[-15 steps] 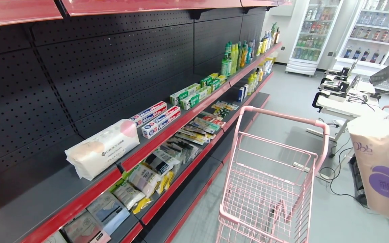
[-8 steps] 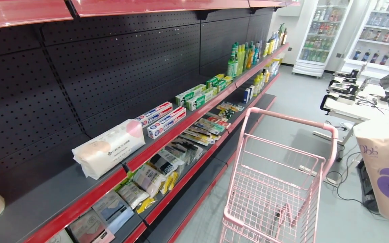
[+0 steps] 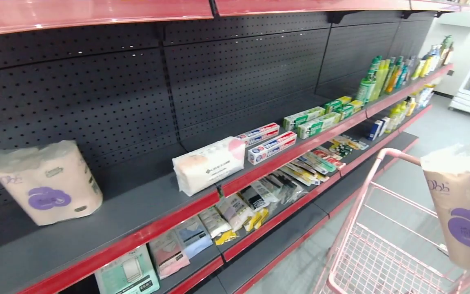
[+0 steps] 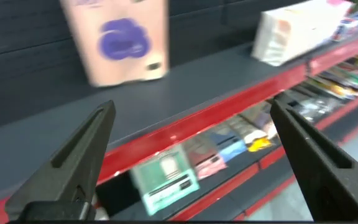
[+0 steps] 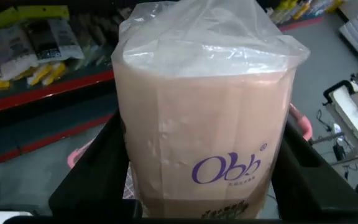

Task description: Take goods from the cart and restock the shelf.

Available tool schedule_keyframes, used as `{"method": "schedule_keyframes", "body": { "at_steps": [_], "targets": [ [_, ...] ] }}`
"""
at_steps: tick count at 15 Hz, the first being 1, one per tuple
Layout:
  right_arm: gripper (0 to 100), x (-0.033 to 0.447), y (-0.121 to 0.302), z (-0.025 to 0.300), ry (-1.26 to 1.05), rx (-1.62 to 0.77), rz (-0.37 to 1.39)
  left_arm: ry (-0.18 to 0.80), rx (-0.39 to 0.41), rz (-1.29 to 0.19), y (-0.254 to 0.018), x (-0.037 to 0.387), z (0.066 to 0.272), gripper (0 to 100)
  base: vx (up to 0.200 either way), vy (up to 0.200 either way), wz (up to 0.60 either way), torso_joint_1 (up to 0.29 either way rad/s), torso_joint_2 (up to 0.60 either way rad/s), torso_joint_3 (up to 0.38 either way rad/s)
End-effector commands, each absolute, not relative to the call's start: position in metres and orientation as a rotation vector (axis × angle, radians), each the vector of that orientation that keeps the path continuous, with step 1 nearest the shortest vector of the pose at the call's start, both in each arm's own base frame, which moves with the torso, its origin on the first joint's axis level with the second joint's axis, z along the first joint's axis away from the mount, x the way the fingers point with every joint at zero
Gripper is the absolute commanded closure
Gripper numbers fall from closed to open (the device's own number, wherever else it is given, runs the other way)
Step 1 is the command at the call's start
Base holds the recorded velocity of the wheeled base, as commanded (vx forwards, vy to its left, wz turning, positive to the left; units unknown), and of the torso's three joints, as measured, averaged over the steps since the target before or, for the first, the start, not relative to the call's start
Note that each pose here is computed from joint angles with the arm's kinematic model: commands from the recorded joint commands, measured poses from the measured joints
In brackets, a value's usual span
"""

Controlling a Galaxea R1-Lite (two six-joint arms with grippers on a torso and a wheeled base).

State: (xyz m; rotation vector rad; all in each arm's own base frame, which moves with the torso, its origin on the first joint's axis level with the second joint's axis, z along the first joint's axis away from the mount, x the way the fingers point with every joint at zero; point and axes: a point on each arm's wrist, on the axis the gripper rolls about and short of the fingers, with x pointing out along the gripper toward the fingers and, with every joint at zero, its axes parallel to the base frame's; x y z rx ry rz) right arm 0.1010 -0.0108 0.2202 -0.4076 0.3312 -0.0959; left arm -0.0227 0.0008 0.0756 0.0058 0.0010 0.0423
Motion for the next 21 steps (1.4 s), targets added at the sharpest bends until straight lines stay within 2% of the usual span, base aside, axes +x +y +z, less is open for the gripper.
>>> {"method": "schedule_keyframes", "body": {
  "at_steps": [1, 9, 15, 18, 21],
  "targets": [
    [100, 0.101, -0.011, 0.219, 0.337, -0.409, -0.092, 0.002, 0.006, 0.043, 0.001, -0.023, 0.076, 0, 0.0, 0.0, 0.6, 0.002, -0.01, 0.002],
    [100, 0.101, -0.01, 0.214, 0.349, -0.409, -0.083, 0.002, 0.006, 0.043, 0.001, -0.023, 0.076, 0, 0.0, 0.0, 0.6, 0.004, 0.0, 0.003],
    [100, 0.084, -0.008, 0.205, 0.329, -0.414, -0.075, 0.002, 0.006, 0.043, 0.001, -0.023, 0.076, 0, 0.0, 0.0, 0.0, 0.0, 0.0, 0.0],
    [100, 0.072, -0.003, 0.189, 0.307, -0.325, 0.081, 0.002, 0.006, 0.043, 0.001, -0.023, 0.076, 0, 0.0, 0.0, 0.0, 0.0, 0.0, 0.0],
    [100, 0.076, 0.006, 0.195, 0.247, -0.246, 0.209, 0.023, 0.016, 0.032, 0.001, -0.021, 0.076, 0, 0.0, 0.0, 0.0, 0.0, 0.0, 0.0]
  ]
}}
